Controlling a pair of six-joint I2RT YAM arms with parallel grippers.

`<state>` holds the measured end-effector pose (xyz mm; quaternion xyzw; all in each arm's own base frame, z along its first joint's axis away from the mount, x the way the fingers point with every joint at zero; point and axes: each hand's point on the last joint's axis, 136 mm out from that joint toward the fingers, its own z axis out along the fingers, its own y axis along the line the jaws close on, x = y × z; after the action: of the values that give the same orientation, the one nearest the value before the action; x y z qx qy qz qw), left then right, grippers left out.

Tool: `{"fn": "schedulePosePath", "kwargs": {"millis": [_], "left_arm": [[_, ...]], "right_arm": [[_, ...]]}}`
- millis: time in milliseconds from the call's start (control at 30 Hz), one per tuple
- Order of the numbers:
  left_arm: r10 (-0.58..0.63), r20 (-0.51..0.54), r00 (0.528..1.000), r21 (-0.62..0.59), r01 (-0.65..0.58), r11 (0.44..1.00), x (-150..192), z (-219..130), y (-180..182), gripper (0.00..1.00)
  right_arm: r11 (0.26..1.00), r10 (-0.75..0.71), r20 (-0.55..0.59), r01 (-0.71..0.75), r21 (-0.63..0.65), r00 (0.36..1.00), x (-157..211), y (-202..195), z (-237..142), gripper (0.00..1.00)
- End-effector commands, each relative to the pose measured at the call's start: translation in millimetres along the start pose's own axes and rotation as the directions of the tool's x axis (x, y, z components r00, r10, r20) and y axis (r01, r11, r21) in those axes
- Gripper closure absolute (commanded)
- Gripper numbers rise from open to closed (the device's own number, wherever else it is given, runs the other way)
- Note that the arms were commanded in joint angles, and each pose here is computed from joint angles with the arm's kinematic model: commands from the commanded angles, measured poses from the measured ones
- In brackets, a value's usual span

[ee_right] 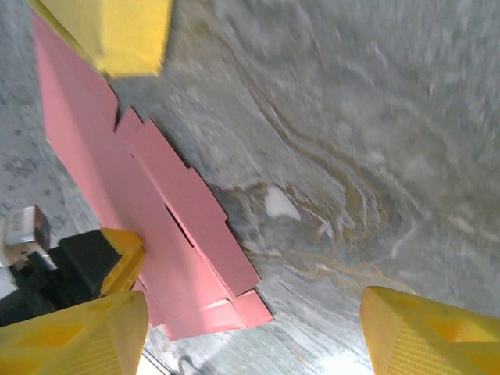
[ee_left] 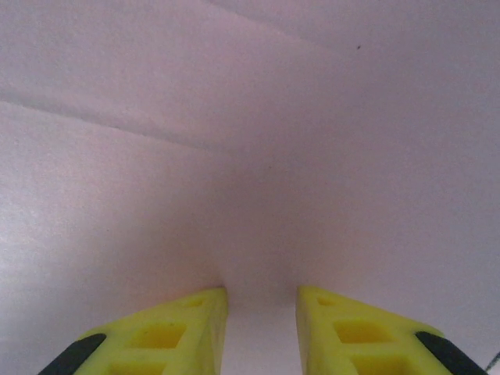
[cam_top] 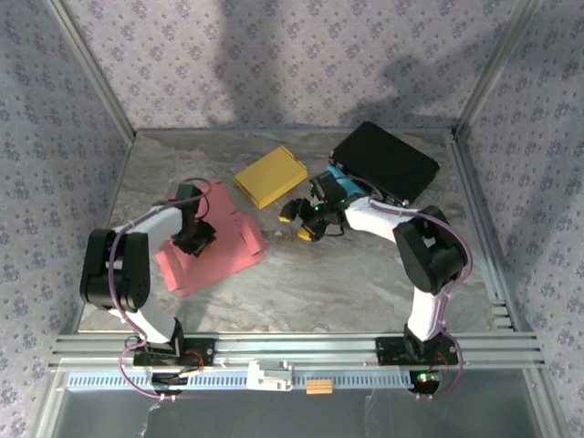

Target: Fold the paper box

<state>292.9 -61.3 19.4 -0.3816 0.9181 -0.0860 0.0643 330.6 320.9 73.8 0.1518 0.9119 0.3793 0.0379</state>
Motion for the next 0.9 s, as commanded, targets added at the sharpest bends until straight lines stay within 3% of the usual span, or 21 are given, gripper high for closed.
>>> {"fn": "schedulePosePath", "kwargs": {"millis": [0, 300, 867], "left_arm": [[-0.051, -0.068, 0.996, -0.013, 0.051, 0.999, 30.8, 10.2, 9.7, 0.69], [-0.049, -0.09, 0.995, 0.006, 0.05, 0.999, 61.8, 16.2, 8.9, 0.69], [-0.076, -0.117, 0.99, 0.028, 0.08, 0.996, 86.4, 19.0, 14.8, 0.69]], "right_arm": [[1.0, -0.025, -0.065, 0.024, -0.01, 0.998, 22.0, -2.2, 8.2, 0.27], [1.0, 0.021, -0.117, -0.024, -0.018, 0.993, 61.4, -23.3, 22.9, 0.27], [0.957, 0.252, 0.002, -0.249, -0.151, 0.968, 57.2, -32.9, 32.7, 0.37]]}}
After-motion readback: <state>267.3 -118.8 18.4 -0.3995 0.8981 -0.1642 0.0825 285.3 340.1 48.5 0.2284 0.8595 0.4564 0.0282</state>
